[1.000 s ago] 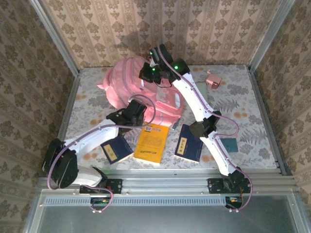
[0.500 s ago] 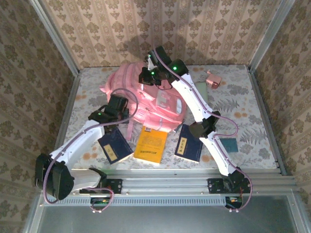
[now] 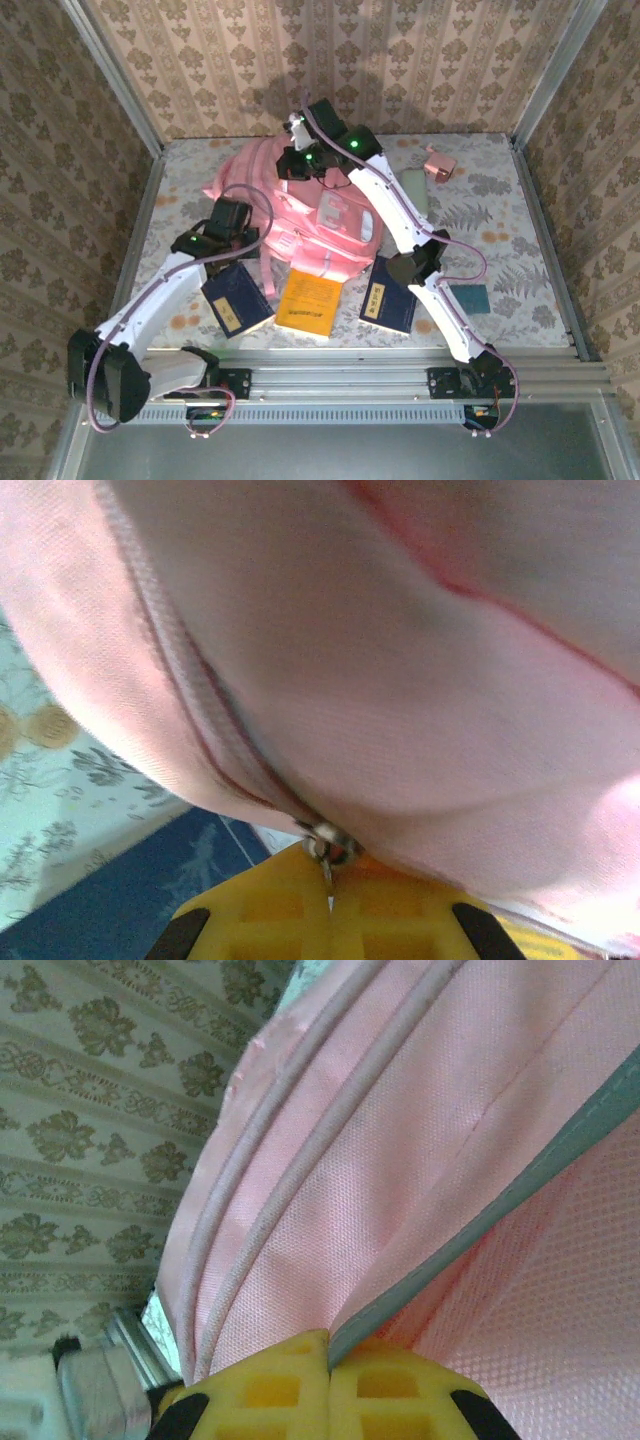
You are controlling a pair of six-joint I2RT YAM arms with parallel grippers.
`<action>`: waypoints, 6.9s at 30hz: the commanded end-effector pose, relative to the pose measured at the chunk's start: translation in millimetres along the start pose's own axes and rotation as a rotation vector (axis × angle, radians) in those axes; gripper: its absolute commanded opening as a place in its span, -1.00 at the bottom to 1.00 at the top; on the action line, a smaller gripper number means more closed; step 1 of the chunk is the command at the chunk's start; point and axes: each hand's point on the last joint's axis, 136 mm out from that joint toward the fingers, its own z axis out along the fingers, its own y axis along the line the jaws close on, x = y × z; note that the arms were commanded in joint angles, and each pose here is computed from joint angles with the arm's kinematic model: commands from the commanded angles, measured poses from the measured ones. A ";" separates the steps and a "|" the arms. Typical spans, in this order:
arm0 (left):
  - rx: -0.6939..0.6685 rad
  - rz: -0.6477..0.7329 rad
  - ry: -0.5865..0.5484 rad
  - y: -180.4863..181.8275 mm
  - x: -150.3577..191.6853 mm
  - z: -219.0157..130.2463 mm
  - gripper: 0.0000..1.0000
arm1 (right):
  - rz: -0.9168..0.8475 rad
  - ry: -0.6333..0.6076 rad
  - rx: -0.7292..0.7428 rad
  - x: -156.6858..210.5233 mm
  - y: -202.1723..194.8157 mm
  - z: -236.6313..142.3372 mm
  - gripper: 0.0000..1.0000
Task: Pack the student bag
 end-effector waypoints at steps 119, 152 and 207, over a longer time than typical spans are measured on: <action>0.360 -0.152 0.074 -53.6 -7.0 0.2 -1.00 | 0.694 -0.189 -0.098 30.7 -123.0 -48.6 -1.00; 0.207 0.234 0.049 -146.7 -58.9 29.4 -0.11 | 0.642 -0.196 -0.149 39.7 -69.1 -67.5 -1.00; 0.506 0.041 0.057 -137.4 -48.5 11.4 -0.65 | 0.506 -0.119 -0.147 52.2 -46.4 -54.9 -1.00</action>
